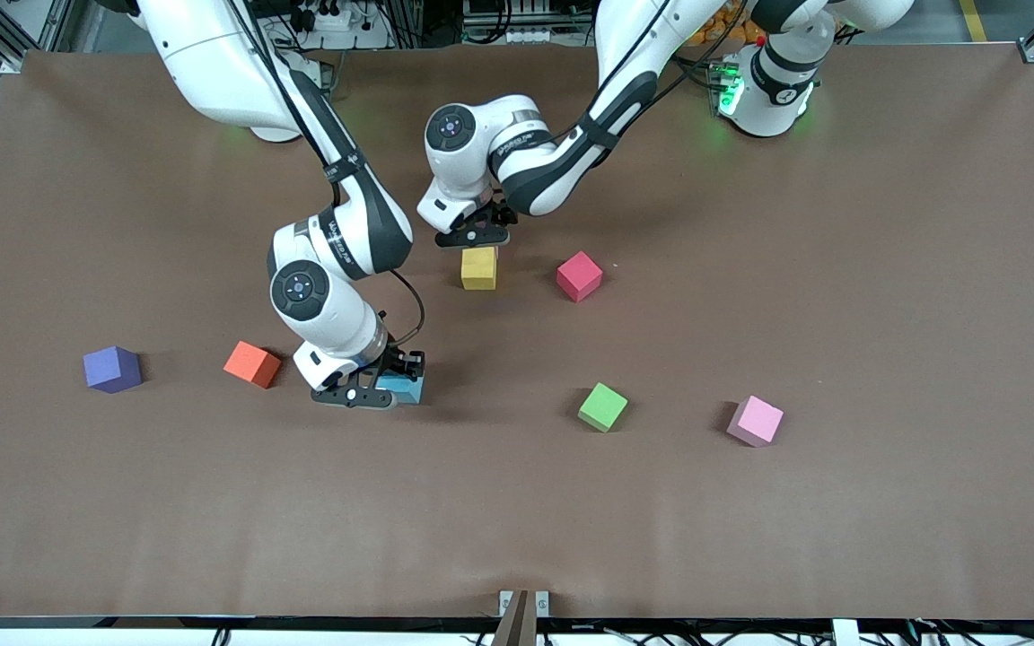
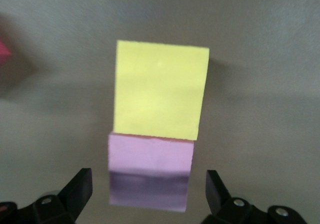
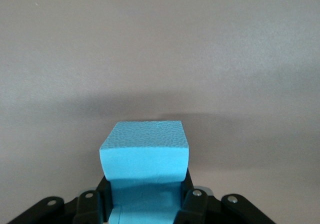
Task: Arrange blocks into number 1
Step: 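Place the held cyan cube against the yellow cube with the right gripper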
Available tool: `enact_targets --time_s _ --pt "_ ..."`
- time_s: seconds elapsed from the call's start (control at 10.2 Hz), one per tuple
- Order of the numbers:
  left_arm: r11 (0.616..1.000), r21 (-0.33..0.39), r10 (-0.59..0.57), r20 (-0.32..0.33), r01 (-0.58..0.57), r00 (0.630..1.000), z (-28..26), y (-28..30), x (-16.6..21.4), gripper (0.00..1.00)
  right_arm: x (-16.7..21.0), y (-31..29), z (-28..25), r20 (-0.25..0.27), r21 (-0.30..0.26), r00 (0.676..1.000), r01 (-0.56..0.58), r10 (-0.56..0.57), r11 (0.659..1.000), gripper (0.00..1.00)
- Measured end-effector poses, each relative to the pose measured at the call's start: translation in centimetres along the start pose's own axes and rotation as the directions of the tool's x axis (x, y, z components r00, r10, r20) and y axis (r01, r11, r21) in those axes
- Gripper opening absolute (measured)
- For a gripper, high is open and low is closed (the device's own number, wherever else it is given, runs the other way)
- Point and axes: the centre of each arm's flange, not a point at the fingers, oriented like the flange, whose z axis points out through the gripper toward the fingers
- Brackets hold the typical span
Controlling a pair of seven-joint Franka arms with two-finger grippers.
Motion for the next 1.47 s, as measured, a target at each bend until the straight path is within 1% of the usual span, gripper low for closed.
enact_targets --time_s 0.2,0.29,0.49,0.68,0.78,0.98,1.27,1.47 --pt "0.999 0.013 -0.031 -0.022 0.031 0.999 -4.4 -1.4 1.8 1.00 -0.9 -0.3 0.7 0.031 -0.015 0.999 0.009 -0.009 1.000 0.54" --pt "0.998 0.005 -0.058 -0.038 0.058 0.998 -6.7 -2.4 3.3 1.00 -1.4 -0.6 1.1 0.040 -0.019 0.999 0.015 -0.015 1.000 0.54" --pt "0.993 -0.019 -0.117 -0.062 0.116 0.991 -10.3 -5.7 8.2 1.00 -2.3 -1.1 1.5 0.057 -0.012 0.998 0.014 -0.013 1.000 0.54" --pt "0.992 -0.022 -0.122 -0.064 0.121 0.990 -10.9 -10.0 14.0 1.00 -3.8 -2.6 1.5 0.069 -0.005 0.997 0.025 -0.025 1.000 0.54" --pt "0.993 -0.020 -0.117 -0.062 0.116 0.991 -10.9 -12.5 16.8 1.00 -5.2 -3.9 1.6 0.076 -0.006 0.997 0.020 -0.020 1.000 0.54" --pt "0.995 -0.017 -0.101 -0.057 0.100 0.993 -10.8 -16.1 20.5 1.00 -7.8 -6.8 2.0 0.084 -0.013 0.996 0.013 -0.012 1.000 0.54" --pt "0.995 -0.009 -0.098 -0.043 0.098 0.994 -9.9 -19.3 23.4 1.00 -11.3 -9.8 3.0 0.099 -0.032 0.995 -0.020 0.023 0.999 0.54" --pt "0.996 -0.014 -0.093 -0.038 0.092 0.995 -8.9 -19.2 23.5 1.00 -13.5 -10.8 4.0 0.113 -0.049 0.993 -0.014 0.019 0.999 0.54"
